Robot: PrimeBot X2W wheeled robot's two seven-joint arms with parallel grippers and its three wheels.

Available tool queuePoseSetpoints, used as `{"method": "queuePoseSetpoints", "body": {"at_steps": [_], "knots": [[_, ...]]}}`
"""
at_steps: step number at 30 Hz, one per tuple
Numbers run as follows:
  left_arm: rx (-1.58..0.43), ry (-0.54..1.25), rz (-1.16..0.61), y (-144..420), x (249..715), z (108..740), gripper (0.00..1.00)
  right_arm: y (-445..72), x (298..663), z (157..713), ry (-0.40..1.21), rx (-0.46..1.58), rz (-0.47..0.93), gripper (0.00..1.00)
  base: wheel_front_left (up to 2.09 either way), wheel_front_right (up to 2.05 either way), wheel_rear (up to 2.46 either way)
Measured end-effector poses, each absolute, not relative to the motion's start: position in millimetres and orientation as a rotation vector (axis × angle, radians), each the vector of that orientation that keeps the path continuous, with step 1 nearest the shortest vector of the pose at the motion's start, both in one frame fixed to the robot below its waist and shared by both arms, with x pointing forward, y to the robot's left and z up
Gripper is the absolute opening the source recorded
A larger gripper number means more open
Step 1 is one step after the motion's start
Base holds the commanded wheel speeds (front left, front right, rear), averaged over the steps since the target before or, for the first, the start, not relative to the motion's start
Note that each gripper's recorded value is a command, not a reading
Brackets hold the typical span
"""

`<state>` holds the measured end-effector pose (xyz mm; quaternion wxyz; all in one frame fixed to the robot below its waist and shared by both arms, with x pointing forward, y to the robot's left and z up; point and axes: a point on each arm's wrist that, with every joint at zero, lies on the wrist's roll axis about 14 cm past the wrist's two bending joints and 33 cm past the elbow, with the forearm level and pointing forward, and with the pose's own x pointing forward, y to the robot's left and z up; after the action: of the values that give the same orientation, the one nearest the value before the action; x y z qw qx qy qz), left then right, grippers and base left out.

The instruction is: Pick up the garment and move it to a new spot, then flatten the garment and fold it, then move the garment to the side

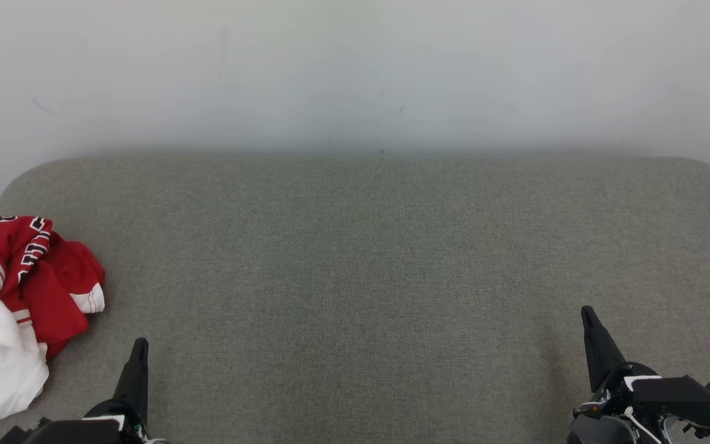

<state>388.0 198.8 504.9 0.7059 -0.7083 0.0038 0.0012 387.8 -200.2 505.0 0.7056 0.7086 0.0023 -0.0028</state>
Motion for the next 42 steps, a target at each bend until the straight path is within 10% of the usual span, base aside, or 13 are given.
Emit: {"method": "queuePoseSetpoints", "body": {"at_steps": [19,20,21,22,23,42], "knots": [[-1.574,0.008,0.003,199,388,505,0.0,-200,388,505,0.005,1.575,-0.006,0.0,0.0,0.0,0.0],[-1.576,0.016,0.009,198,387,502,1.0,-200,386,502,0.012,1.576,-0.015,1.0,0.0,0.0,0.0],[-1.579,0.028,0.02,198,385,497,1.0,-200,385,497,0.022,1.578,-0.025,1.0,0.0,0.0,0.0],[-1.581,0.041,0.033,197,383,492,0.0,-200,383,492,0.036,1.58,-0.04,0.0,0.0,0.0,0.0],[-1.583,0.054,0.047,197,380,486,1.0,-200,380,485,0.05,1.581,-0.056,1.0,0.0,0.0,0.0],[-1.38,0.042,0.1,202,377,479,1.0,-195,378,480,0.067,1.399,-0.069,1.0,0.0,0.0,0.0]]}}
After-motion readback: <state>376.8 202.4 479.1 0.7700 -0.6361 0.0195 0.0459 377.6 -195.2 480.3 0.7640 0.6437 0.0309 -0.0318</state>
